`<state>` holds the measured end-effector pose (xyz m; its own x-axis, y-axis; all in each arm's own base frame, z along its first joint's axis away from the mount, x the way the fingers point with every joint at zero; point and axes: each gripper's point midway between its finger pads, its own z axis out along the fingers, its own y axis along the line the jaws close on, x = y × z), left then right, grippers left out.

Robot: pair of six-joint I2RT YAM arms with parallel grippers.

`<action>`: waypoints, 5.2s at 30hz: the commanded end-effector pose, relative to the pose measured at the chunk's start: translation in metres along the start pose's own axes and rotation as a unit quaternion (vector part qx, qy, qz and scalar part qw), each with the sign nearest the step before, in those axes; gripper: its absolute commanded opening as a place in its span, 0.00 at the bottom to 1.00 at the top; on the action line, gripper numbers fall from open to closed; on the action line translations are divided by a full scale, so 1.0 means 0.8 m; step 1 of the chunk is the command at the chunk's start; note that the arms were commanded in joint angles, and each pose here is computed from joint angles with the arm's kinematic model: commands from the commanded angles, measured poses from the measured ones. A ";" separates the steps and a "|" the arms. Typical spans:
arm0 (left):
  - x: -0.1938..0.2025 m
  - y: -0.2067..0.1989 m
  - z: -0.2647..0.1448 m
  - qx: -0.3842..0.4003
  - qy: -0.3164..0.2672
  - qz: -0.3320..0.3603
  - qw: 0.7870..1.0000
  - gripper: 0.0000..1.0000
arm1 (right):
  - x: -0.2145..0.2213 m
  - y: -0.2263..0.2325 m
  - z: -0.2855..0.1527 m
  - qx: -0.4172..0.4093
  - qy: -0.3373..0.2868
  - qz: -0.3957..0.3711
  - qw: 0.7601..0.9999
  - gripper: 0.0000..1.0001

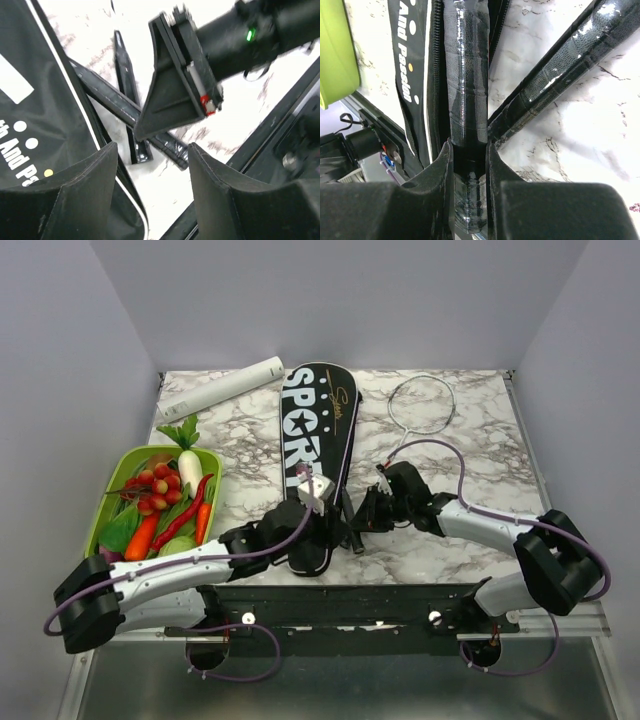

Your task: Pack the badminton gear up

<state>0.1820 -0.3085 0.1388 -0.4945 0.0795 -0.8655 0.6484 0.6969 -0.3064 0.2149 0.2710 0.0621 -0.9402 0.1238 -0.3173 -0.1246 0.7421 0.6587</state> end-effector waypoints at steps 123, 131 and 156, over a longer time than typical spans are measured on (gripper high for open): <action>0.154 0.207 -0.054 -0.362 0.039 -0.239 0.900 0.06 | 0.005 0.084 0.113 0.003 -0.030 -0.029 0.999 0.30; 0.154 0.207 -0.051 -0.360 0.038 -0.241 0.900 0.06 | 0.018 0.091 0.118 -0.030 -0.019 -0.017 0.999 0.21; 0.117 0.217 -0.078 -0.393 0.005 -0.220 0.893 0.06 | 0.016 0.120 0.087 -0.040 -0.030 -0.037 0.998 0.44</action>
<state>0.2179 -0.1490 0.0201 -0.6021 -0.3630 -0.7112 -0.2014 0.9309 -0.3047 0.2133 0.4020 0.0459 -0.9360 0.1309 -0.3267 -0.1660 0.6543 0.7378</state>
